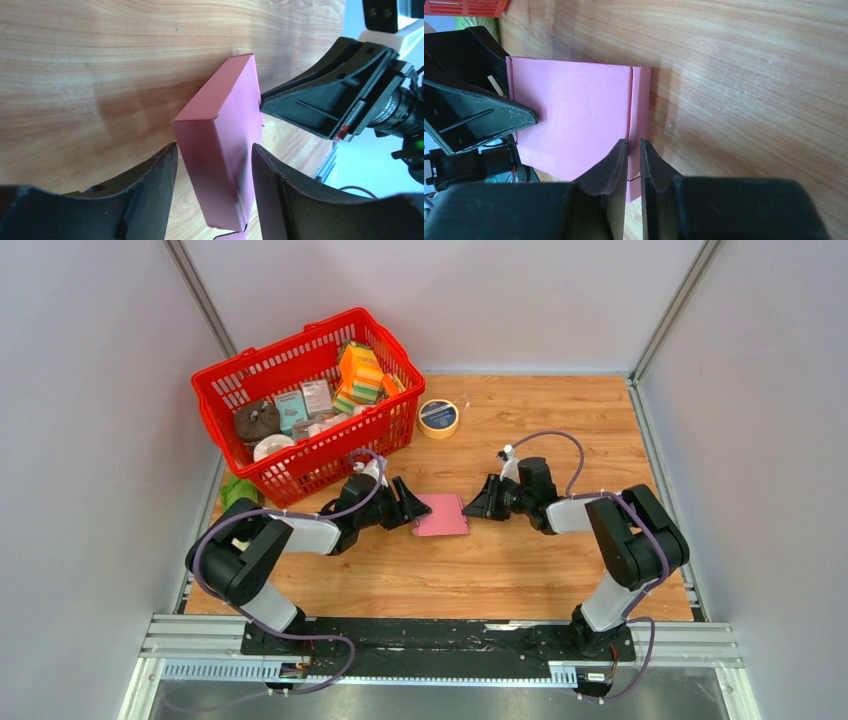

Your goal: Fold the paper box

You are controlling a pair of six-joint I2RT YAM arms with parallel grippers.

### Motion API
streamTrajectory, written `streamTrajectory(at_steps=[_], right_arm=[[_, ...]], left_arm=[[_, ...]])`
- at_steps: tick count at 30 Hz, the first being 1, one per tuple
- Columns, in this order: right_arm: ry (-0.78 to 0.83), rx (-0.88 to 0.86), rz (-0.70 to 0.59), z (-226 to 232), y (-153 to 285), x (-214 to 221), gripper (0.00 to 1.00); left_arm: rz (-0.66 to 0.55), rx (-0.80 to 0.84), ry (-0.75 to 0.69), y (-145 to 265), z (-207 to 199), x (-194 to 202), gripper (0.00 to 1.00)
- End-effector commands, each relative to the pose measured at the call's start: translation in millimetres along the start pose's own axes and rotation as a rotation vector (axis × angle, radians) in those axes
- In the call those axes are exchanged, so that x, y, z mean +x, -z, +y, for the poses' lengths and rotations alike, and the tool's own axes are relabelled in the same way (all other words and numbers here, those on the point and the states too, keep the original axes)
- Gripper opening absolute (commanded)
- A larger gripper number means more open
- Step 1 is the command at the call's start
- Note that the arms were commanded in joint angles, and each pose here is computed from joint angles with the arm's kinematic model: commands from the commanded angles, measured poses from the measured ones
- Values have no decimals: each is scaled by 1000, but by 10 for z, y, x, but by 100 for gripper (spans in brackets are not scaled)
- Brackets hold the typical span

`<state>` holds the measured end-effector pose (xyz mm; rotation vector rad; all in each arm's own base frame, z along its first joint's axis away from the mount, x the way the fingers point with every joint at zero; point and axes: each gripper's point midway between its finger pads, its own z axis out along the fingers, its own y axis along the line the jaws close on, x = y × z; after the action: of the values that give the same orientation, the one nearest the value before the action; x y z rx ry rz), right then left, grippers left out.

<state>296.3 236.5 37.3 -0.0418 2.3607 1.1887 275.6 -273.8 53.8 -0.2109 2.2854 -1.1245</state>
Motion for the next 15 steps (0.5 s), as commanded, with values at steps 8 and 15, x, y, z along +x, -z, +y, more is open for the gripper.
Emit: streamTrajectory(at_steps=[8, 15], right_arm=[[38, 91, -8, -37, 106, -77, 30], [251, 320, -90, 205, 561, -351, 78]], left_arm=[[-33, 73, 148, 25, -226, -99, 42], [51, 34, 256, 126, -184, 83, 31]])
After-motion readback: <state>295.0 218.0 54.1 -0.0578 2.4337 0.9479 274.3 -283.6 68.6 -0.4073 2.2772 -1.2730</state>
